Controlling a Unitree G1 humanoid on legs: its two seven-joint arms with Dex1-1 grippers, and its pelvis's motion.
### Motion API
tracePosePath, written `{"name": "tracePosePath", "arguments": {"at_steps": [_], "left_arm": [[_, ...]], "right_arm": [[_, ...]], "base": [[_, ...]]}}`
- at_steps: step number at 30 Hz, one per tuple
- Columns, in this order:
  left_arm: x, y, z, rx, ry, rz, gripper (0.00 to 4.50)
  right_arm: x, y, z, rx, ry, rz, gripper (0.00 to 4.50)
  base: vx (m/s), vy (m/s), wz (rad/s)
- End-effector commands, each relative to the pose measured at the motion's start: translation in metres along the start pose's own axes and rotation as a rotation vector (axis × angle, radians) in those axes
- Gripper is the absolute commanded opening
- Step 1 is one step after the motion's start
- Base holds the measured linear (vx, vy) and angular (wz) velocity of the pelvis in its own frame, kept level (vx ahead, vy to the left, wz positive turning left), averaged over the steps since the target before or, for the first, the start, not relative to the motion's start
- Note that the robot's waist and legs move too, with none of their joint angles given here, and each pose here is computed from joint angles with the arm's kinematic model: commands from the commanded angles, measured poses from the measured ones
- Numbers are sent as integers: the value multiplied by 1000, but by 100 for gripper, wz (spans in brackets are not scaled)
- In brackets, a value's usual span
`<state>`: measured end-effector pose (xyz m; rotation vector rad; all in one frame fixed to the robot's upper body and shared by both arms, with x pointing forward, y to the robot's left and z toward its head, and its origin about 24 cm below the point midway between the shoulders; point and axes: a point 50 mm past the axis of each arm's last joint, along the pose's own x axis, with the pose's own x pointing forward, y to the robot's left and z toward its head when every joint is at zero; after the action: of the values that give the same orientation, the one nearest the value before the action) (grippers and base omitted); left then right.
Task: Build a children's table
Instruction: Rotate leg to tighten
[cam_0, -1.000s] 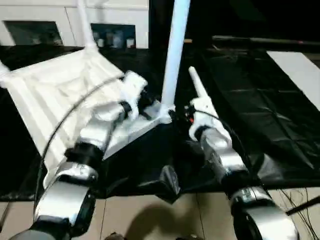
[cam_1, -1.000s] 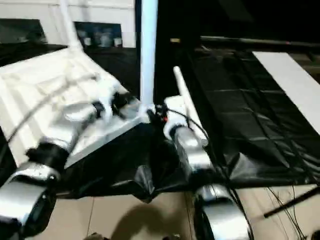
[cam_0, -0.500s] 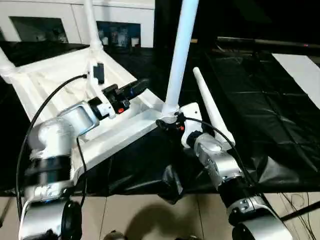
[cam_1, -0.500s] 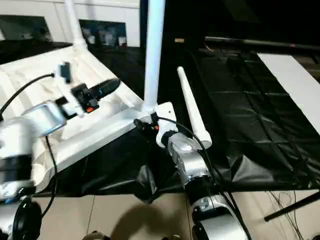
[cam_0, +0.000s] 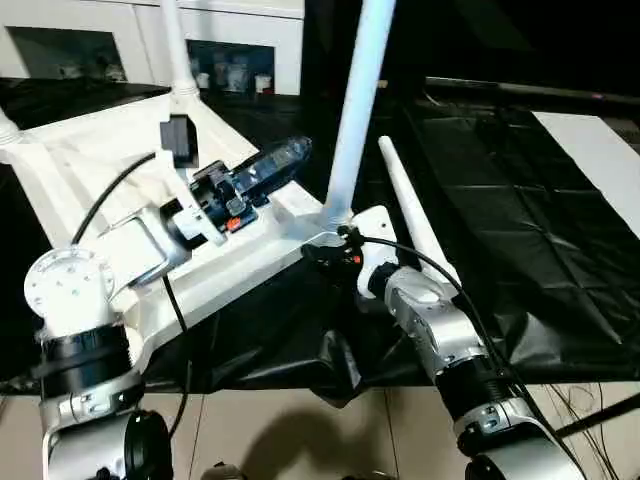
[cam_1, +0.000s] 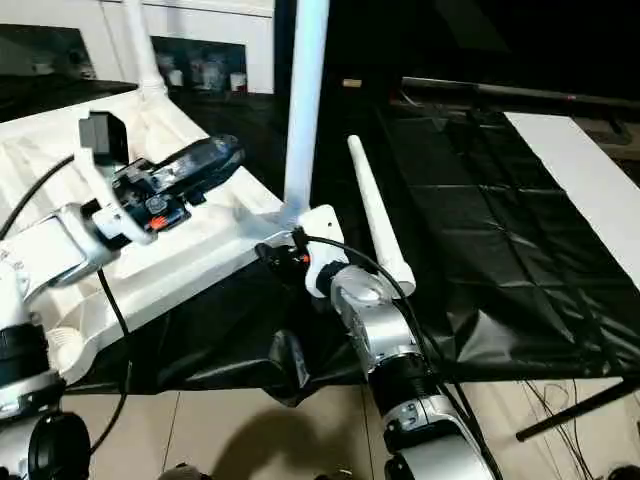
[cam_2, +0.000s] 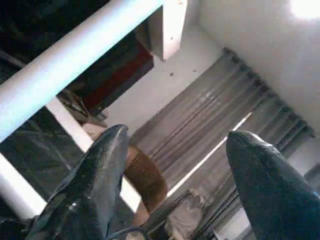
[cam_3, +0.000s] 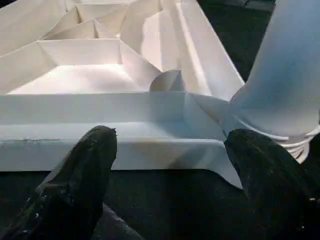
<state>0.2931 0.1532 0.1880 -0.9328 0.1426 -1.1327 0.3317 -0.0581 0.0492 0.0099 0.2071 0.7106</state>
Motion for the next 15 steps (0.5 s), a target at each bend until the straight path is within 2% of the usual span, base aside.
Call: {"name": "tracePosePath", "arguments": {"at_steps": [1,2,7,9,12,15], "left_arm": [[3,-6,-1,7,16,-10,380],[3,-6,-1,0,8,-3,400],[1,2,5,-10,-54,95,428],[-4,14,9,-12,-110,205,447],[-11,26,20,-23,-209,360,447],[-15,29,22,-25,-224,406,447]], "right_arm": [[-3,-2,1,-4,5,2,384],[-3,-2,1,-6,7,6,384],[-3,-2,2,-16,13,16,384],[-3,-2,2,-22,18,23,384],[-3,-2,1,-30,29,27,384],[-4,-2,0,-28,33,26,384]], "base": [[0,0,0],[0,0,0],[0,0,0],[0,0,0],[0,0,0],[0,0,0]]}}
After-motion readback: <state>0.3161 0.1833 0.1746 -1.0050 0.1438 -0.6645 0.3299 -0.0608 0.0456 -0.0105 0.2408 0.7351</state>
